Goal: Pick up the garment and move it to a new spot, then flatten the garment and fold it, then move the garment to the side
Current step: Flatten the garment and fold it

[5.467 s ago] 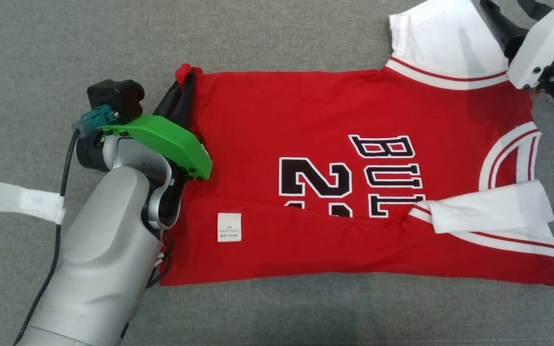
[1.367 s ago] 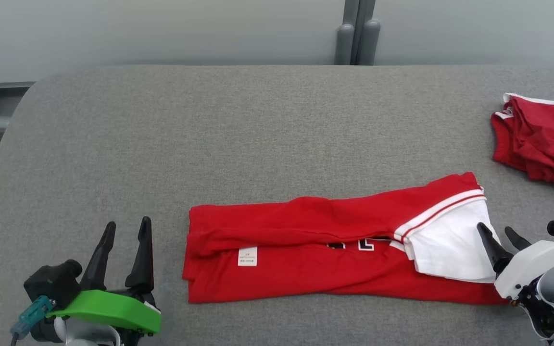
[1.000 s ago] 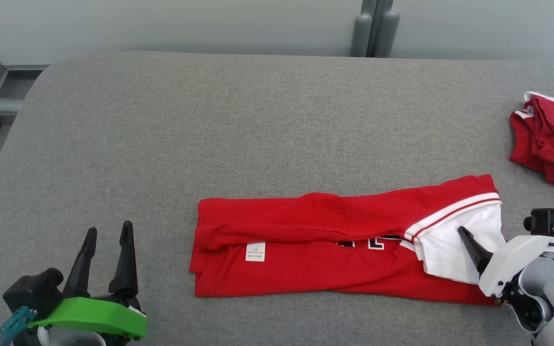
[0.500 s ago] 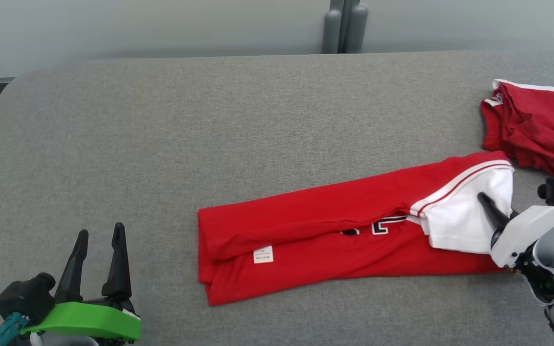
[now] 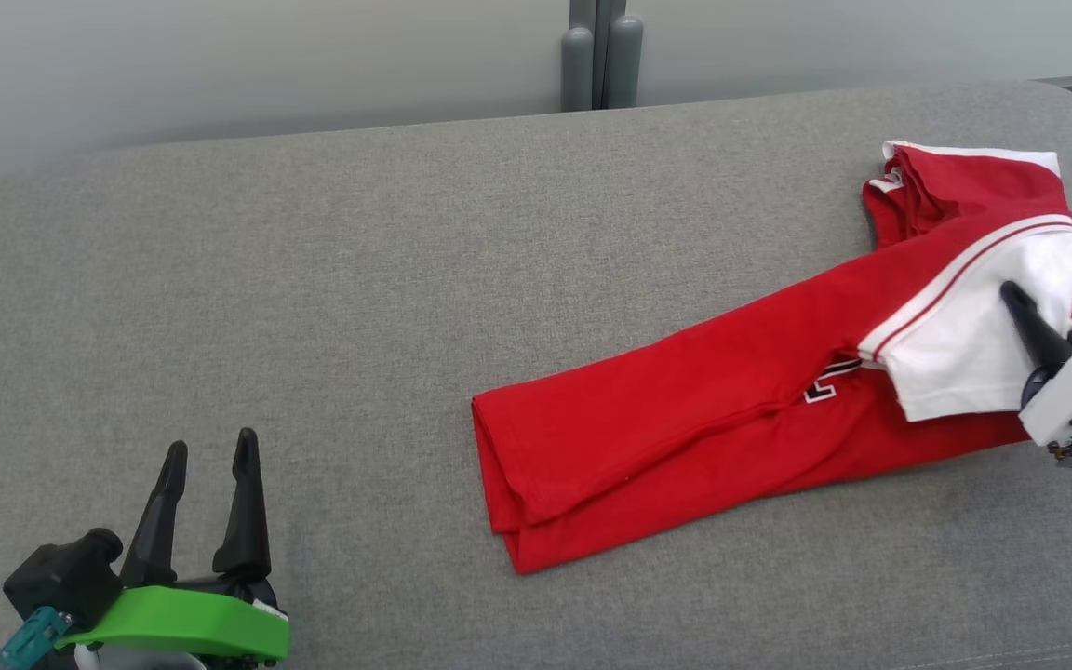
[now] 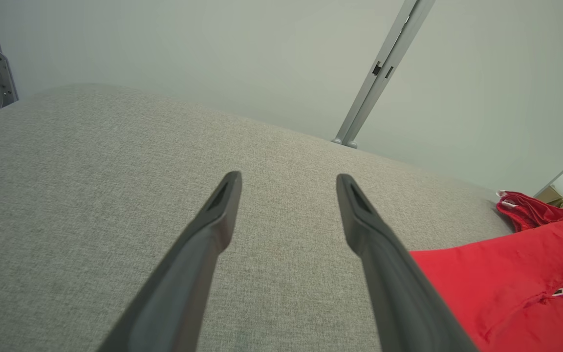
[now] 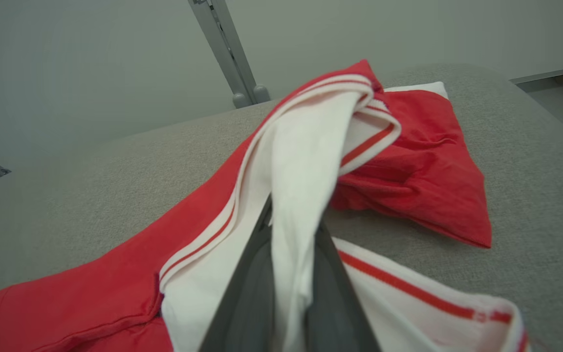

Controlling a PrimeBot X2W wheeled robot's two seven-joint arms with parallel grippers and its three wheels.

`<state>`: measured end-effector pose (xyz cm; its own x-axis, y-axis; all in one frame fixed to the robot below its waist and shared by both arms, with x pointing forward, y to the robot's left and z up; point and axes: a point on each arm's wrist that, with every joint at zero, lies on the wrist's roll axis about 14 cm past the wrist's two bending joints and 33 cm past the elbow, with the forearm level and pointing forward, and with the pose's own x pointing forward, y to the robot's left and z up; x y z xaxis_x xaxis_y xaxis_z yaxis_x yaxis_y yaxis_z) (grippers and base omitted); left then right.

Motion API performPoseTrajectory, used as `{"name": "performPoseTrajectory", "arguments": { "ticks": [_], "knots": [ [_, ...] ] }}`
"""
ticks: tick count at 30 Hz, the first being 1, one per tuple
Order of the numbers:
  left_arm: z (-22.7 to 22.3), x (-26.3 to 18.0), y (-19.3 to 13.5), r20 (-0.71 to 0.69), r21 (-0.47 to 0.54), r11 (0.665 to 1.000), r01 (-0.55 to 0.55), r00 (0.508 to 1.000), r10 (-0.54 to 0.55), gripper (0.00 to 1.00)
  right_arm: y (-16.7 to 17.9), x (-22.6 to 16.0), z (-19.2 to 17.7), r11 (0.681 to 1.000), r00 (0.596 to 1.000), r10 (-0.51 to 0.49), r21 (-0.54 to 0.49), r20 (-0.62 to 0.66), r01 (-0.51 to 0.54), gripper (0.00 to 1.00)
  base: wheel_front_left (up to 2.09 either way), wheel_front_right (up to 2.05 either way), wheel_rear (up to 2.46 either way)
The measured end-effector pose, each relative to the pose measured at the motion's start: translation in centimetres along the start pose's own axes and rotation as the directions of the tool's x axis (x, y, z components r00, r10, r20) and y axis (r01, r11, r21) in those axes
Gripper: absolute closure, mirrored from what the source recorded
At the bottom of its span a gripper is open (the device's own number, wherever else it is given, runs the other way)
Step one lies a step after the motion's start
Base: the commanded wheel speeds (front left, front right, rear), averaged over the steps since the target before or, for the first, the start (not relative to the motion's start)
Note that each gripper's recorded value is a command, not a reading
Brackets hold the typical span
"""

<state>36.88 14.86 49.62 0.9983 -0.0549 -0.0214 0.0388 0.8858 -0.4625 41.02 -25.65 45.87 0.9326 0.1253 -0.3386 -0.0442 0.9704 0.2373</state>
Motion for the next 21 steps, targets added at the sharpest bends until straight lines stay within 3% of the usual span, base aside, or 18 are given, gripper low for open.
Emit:
{"name": "performPoseTrajectory", "arguments": {
  "ticks": [2, 3, 10, 18, 21],
  "knots": [
    [0.0, 0.0, -0.2, 0.000, 0.000, 1.000, 0.003, 1.000, -0.003, 0.00, 2.1, 0.2, 0.0, 0.998, 0.998, 0.058, 0.015, -0.004, -0.057, 1.00, 0.00, 0.00, 0.00],
    [-0.2, -0.2, -0.3, -0.005, -0.002, 1.000, 0.006, 1.000, -0.006, 0.00, 6.0, 0.6, -0.3, 0.986, 0.987, 0.161, 0.052, -0.009, -0.160, 1.00, 0.00, 0.00, 0.00],
    [0.0, -0.8, -0.3, 0.004, -0.019, 1.000, -0.010, 1.000, 0.010, 0.00, 14.1, -0.1, -1.3, 0.921, 0.918, 0.389, 0.027, -0.079, -0.388, 1.00, 0.00, 0.00, 0.00],
    [0.7, -1.9, 0.7, 0.027, -0.022, 0.999, -0.050, 0.998, 0.050, 0.00, 20.0, -1.1, -3.5, 0.846, 0.831, 0.528, 0.024, -0.175, -0.533, 1.00, 0.00, 0.00, 0.00],
    [0.8, -2.3, 0.9, 0.031, -0.025, 0.998, -0.061, 0.998, 0.062, 0.00, 21.2, -1.2, -4.0, 0.831, 0.813, 0.551, 0.035, -0.191, -0.555, 1.00, 0.00, 0.00, 0.00]
  ]
}}
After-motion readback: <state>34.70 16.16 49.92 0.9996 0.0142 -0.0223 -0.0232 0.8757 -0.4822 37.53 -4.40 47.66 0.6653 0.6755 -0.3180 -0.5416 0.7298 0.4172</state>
